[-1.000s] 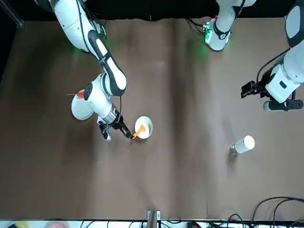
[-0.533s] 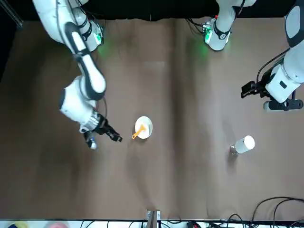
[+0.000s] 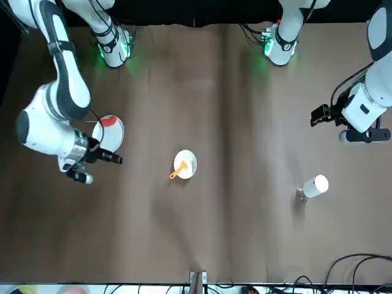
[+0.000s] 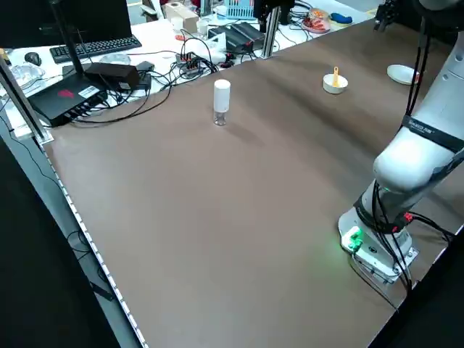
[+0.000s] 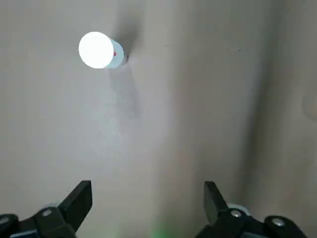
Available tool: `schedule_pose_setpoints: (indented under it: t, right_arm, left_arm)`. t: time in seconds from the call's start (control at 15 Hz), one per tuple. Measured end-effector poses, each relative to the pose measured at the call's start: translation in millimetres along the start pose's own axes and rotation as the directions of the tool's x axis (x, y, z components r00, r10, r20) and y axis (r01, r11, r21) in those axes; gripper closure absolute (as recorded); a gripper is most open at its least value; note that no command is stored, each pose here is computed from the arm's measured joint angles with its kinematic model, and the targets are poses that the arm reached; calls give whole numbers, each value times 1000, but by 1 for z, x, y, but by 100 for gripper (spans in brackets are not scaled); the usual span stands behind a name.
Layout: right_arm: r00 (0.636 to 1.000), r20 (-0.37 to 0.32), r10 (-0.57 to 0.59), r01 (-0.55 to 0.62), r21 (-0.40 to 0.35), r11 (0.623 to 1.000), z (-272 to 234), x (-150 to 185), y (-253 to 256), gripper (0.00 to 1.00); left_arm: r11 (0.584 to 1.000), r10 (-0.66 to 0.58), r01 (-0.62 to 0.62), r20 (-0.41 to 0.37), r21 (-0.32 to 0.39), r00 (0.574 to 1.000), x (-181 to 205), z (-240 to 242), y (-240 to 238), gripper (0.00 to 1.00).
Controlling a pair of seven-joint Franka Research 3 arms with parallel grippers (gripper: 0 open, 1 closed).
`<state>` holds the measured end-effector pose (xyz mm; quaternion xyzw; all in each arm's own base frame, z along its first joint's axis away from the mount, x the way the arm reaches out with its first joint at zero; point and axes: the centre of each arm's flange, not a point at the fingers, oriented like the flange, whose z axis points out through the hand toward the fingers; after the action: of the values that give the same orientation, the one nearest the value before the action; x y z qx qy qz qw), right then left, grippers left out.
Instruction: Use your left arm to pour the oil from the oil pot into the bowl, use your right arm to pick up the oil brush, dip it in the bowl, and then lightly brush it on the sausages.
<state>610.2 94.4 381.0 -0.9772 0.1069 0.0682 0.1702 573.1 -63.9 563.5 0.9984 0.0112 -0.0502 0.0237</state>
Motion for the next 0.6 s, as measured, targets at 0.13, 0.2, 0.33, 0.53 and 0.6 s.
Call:
schedule_pose_setpoints:
  t: [0.13,0.2,0.33,0.53,0.6]
  right_arm:
    - [996,31,-81,83,-69,994,-26,-4,3,39]
    - [993,43,-107,111,-96,989,-41,-7,1,30]
    - [989,66,-135,143,-129,981,-72,-16,-4,13]
    - [984,80,-159,169,-146,975,-123,-32,-14,0]
    - [982,80,-171,182,-165,969,-140,-38,-16,0]
  left_arm:
    - [1000,1,-1,1,0,1000,0,0,1,0]
    - [1000,2,-2,1,0,1000,0,1,1,0]
    - [1000,2,-2,1,0,1000,0,1,1,0]
    - [1000,2,-2,5,1,1000,1,3,1,0]
    - [1000,2,-2,7,1,1000,2,4,1,0]
